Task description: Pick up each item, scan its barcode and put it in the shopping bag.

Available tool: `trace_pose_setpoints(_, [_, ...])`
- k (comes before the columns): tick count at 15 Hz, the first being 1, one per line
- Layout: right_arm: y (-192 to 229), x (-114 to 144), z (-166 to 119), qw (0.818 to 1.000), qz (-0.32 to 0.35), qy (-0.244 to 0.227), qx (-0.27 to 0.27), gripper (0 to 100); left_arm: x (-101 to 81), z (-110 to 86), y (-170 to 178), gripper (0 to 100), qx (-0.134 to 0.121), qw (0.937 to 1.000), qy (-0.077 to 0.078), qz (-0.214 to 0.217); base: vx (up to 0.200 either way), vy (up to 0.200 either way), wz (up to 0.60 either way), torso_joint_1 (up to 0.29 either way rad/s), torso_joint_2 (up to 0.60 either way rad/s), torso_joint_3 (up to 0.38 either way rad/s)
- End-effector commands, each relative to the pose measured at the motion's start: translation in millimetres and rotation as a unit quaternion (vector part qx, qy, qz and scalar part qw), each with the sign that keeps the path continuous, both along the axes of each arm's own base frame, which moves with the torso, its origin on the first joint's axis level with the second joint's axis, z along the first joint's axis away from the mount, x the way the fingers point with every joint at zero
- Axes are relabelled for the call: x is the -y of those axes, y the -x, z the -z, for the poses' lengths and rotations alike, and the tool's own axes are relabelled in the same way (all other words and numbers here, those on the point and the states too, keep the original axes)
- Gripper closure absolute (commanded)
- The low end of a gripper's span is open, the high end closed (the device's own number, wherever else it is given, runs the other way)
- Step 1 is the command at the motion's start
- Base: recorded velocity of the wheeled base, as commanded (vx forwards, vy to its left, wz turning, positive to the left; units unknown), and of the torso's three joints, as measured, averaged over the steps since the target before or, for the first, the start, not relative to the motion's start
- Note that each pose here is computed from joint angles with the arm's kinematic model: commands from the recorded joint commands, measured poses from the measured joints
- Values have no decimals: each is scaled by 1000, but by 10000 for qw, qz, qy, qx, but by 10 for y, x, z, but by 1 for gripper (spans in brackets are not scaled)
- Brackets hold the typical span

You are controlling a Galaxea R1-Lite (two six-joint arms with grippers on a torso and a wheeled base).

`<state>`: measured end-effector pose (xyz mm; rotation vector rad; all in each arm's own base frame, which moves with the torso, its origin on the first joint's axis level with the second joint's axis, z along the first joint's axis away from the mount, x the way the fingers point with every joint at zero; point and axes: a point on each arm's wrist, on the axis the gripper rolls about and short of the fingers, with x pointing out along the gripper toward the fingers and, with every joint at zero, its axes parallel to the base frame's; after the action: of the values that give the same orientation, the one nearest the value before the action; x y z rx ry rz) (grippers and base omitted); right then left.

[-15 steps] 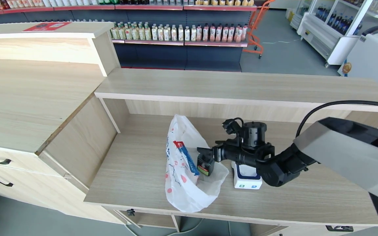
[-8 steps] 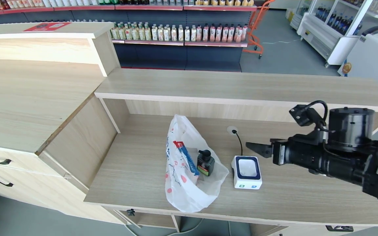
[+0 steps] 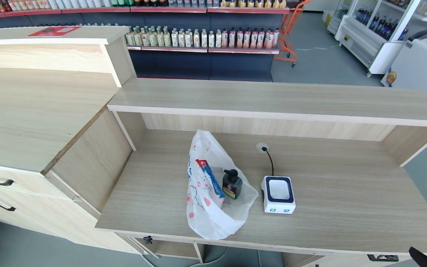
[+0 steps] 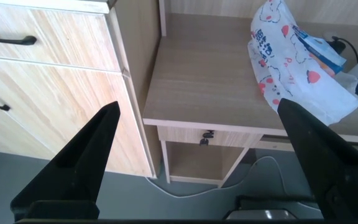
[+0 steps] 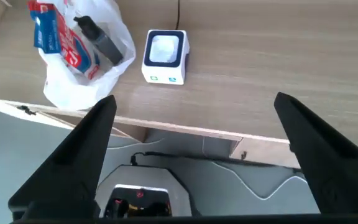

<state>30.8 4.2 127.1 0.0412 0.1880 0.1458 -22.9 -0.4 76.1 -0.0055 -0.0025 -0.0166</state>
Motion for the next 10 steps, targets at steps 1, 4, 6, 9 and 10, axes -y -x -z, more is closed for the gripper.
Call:
trace_pose_setpoints(1, [537, 22, 467, 9954, 393, 223, 842, 0, 0, 0, 0, 0, 3, 10000, 3, 1, 0, 0, 0, 0, 0, 0])
trace_pose_setpoints(4, [540, 40, 516, 9927, 752, 335, 884, 0, 0, 0, 0, 0, 3, 10000, 3, 1, 0, 0, 0, 0, 0, 0])
trace_pose_setpoints(6, [537, 40, 523, 9925, 752, 334, 899, 0, 0, 0, 0, 0, 3, 10000, 3, 1, 0, 0, 0, 0, 0, 0])
trace_pose_setpoints(9, [537, 40, 523, 9926, 745, 333, 900, 0, 0, 0, 0, 0, 3, 10000, 3, 1, 0, 0, 0, 0, 0, 0])
trace_pose_setpoints(10, [537, 40, 523, 9926, 744, 341, 900, 0, 0, 0, 0, 0, 3, 10000, 3, 1, 0, 0, 0, 0, 0, 0])
